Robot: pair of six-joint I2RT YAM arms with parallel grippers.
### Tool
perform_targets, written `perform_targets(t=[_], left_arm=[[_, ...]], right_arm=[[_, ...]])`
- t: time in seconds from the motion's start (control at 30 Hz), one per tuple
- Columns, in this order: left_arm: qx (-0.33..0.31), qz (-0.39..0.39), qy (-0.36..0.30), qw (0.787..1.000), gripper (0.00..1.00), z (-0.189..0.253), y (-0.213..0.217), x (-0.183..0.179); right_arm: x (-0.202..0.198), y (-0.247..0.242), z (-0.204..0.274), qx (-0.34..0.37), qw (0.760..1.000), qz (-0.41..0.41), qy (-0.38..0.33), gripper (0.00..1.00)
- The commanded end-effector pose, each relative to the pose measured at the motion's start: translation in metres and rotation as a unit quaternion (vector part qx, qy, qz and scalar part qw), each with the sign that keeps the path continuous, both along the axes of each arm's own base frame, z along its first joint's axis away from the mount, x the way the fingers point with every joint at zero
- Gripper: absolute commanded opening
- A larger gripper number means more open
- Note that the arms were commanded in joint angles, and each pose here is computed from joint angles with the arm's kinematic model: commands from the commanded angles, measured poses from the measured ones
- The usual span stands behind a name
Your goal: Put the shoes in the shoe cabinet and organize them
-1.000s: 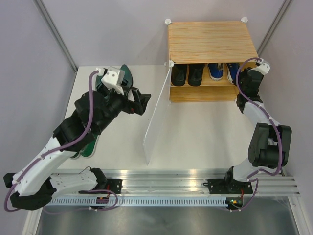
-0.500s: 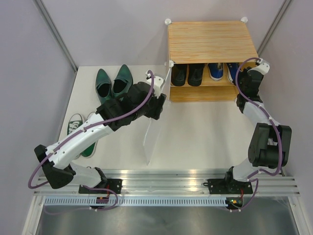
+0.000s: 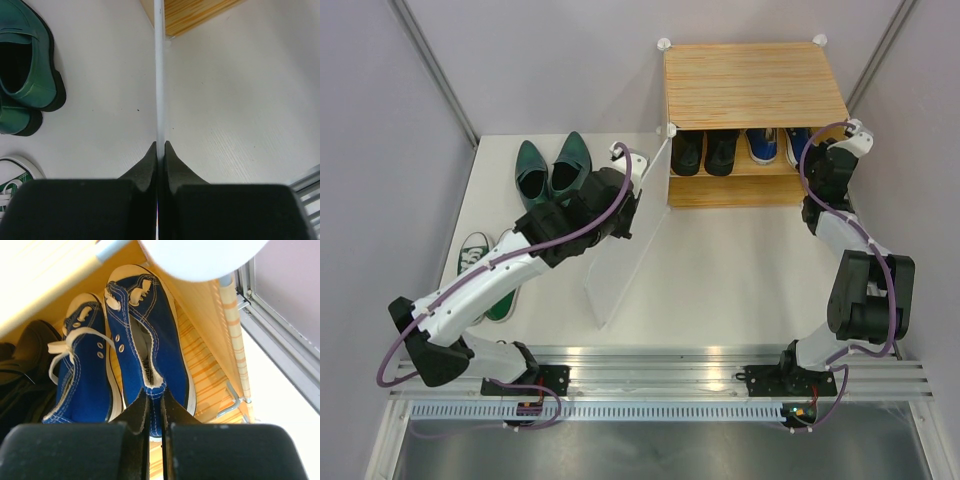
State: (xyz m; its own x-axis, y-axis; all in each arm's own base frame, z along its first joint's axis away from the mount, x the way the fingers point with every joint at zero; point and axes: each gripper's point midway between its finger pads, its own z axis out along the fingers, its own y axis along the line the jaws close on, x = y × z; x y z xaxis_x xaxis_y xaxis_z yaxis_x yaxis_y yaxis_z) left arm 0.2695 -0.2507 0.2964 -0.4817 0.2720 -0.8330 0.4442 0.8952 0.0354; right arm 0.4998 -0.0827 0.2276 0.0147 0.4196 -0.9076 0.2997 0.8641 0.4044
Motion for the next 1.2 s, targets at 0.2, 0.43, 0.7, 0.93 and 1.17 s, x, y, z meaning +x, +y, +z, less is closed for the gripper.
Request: perform_targets(t=[0.2,0.43,0.7,0.93,1.17], left_arm=[[0.012,-0.015,-0.006,1.000,0.02,-0.004,0.005,-0.007],[0.014,-0.015,-0.009,1.000,0.02,-0.006,0.008,-0.008],[0.017,-0.020,-0.012,1.000,0.02,-0.007,0.008,-0.008],[0.018,-0.025,-0.011,0.999,0.02,-0.009,0.007,-0.009],[0.016,-0.024,-0.015,0.999,0.02,-0.007,0.009,-0.010]], right_arm=[[0.016,-0.002,0.057,0.020,0.992,-0.003,-0.121,0.00],[0.024,0.011,0.082,-0.037,0.991,0.019,-0.128,0.01],[0.039,0.042,0.067,-0.113,0.990,0.047,-0.077,0.01],[0.037,0.035,0.039,-0.117,0.992,0.030,-0.040,0.01],[0.038,0.029,0.033,-0.144,0.989,0.022,-0.022,0.01]])
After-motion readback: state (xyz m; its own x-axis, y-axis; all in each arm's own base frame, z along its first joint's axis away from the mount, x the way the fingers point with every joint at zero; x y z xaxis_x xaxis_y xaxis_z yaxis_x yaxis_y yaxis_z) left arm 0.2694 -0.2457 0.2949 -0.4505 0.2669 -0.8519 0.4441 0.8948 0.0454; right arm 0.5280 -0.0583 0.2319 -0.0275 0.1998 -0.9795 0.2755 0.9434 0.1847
